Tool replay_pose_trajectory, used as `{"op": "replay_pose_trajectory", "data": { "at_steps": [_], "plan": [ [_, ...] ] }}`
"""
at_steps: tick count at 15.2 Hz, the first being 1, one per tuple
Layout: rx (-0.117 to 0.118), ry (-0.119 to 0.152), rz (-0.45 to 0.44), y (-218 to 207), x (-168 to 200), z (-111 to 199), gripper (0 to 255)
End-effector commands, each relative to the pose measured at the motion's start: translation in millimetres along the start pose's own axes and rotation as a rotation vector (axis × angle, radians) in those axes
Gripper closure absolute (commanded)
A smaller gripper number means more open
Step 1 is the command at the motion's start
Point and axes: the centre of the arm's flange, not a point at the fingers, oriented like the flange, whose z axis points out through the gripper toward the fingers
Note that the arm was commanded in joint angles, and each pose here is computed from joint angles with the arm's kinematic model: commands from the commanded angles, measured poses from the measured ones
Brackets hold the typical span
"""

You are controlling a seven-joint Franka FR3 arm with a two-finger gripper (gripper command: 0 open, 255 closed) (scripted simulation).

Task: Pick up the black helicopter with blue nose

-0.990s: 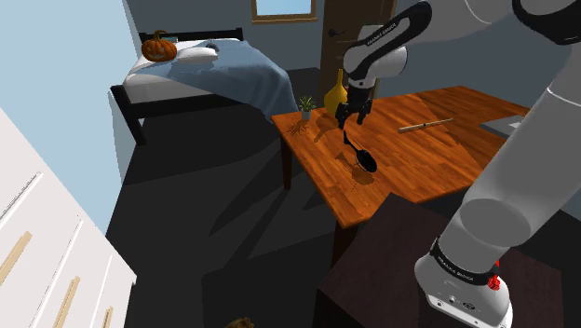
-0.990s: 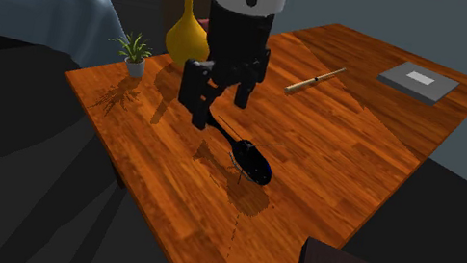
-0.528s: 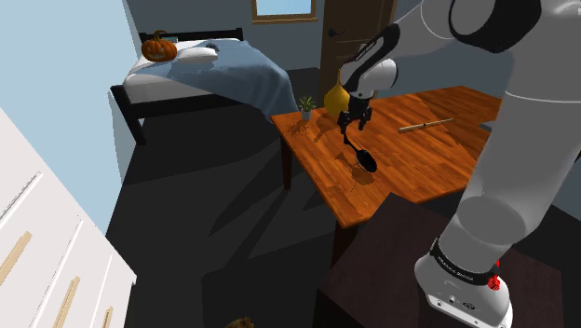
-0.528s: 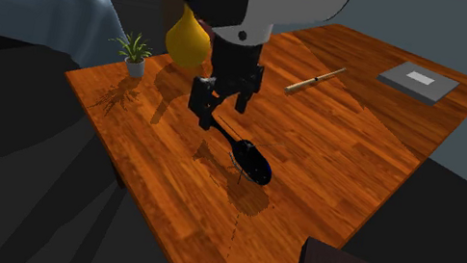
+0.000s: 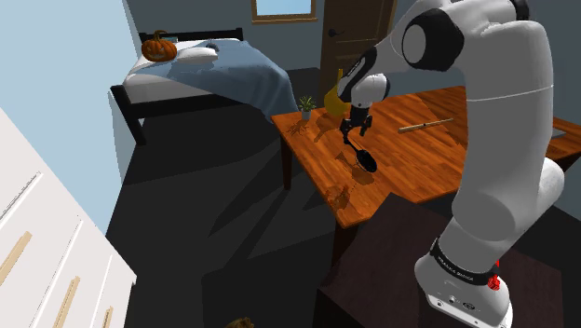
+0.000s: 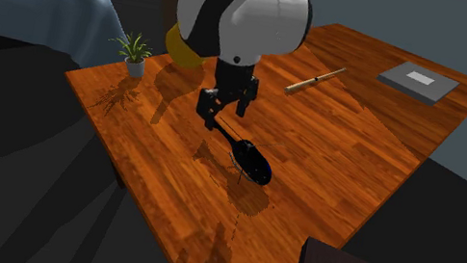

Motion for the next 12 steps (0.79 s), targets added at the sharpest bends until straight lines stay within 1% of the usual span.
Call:
{"op": "replay_pose_trajectory", "data": {
  "at_steps": [1,5,6,12],
  "plan": [
    [-0.005,-0.001,0.017,14.4,12.4,17.7,0],
    [-0.015,-0.003,0.051,45.4,35.9,52.3,0],
    [-0.015,-0.004,0.052,46.9,37.0,53.8,0],
    [-0.015,-0.004,0.052,47.4,35.4,85.5,0]
  ]
}}
